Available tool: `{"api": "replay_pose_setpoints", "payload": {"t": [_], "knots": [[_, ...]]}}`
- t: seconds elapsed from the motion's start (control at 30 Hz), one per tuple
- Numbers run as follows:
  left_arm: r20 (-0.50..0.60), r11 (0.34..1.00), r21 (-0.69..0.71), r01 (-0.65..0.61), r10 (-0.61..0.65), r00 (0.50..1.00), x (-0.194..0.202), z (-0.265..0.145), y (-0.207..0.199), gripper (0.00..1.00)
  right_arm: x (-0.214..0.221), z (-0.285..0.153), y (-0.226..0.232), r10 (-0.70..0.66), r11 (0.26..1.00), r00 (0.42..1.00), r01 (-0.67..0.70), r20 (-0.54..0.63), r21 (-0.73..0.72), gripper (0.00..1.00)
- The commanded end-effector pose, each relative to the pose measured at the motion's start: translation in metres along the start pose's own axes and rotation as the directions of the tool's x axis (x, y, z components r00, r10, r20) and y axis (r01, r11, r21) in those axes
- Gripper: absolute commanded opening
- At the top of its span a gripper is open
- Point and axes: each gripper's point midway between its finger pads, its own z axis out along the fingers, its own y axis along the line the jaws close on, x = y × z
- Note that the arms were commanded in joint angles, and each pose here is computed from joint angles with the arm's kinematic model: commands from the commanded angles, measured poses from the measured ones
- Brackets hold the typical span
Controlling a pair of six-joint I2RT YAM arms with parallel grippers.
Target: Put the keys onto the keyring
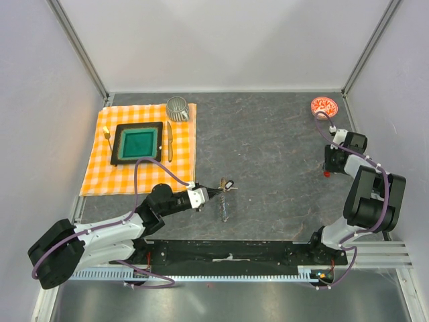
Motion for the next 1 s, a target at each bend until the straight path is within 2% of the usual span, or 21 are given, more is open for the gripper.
{"api": "replay_pose_setpoints", "payload": {"t": [0.0,0.43,0.8,0.97], "knots": [[0.068,0.996,-0.037,-0.080,0.082,0.994,-0.020,0.000,0.009,0.02,-0.015,0.003,-0.004,-0.025,1.000,0.999,0.026,0.038,-0.008,0.32],[0.061,0.996,-0.039,-0.078,0.080,0.995,-0.017,0.001,0.010,0.02,-0.016,0.006,-0.005,-0.035,0.999,0.999,0.035,0.025,-0.016,0.24],[0.064,0.996,-0.035,-0.080,0.082,0.995,-0.018,0.001,0.009,0.02,-0.026,0.003,-0.009,-0.066,0.998,0.998,0.067,0.021,-0.012,0.24],[0.063,0.996,-0.031,-0.078,0.080,0.995,-0.017,0.001,0.008,0.02,-0.024,0.005,-0.008,-0.073,0.997,0.997,0.073,0.010,-0.022,0.21]]}}
